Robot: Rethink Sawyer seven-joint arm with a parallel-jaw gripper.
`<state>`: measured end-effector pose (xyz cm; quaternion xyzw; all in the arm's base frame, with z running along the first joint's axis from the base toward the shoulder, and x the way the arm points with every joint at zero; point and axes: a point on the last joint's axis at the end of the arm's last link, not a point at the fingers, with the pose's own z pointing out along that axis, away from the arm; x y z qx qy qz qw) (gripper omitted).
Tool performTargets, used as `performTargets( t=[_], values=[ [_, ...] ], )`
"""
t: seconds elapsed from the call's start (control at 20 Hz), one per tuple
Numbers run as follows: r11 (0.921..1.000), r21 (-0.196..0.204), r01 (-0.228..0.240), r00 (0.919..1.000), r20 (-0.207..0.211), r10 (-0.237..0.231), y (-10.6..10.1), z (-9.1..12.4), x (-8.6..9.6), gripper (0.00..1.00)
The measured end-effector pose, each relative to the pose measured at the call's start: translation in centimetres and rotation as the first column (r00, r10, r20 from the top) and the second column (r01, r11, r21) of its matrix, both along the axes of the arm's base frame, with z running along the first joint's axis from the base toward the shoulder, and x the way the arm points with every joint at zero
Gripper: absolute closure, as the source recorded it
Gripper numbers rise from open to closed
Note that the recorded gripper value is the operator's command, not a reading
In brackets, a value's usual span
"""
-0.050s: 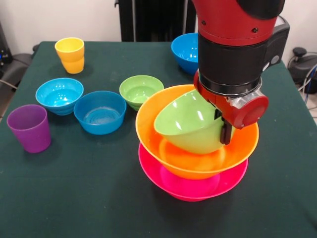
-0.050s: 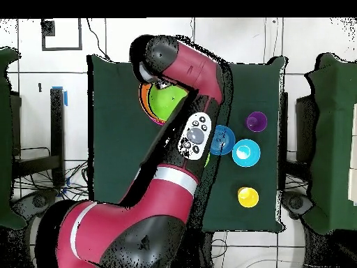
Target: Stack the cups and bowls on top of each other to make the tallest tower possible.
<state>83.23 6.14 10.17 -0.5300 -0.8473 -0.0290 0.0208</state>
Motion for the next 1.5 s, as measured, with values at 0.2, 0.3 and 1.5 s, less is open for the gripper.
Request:
performTargets(
  t=[0.2,0.3,1.5],
  values=[
    [0.9999,-0.004,-0.01,0.9999,-0.006,0.01,0.1,-0.3,-0.2,1.0],
    [0.9999,-0.004,-0.014,0.9999,-0.008,0.014,0.2,-0.5,-0.3,1.0],
    [0.9957,-0.067,-0.063,0.9975,-0.034,0.061,-1.7,-1.7,-0.9,0.0]
  ],
)
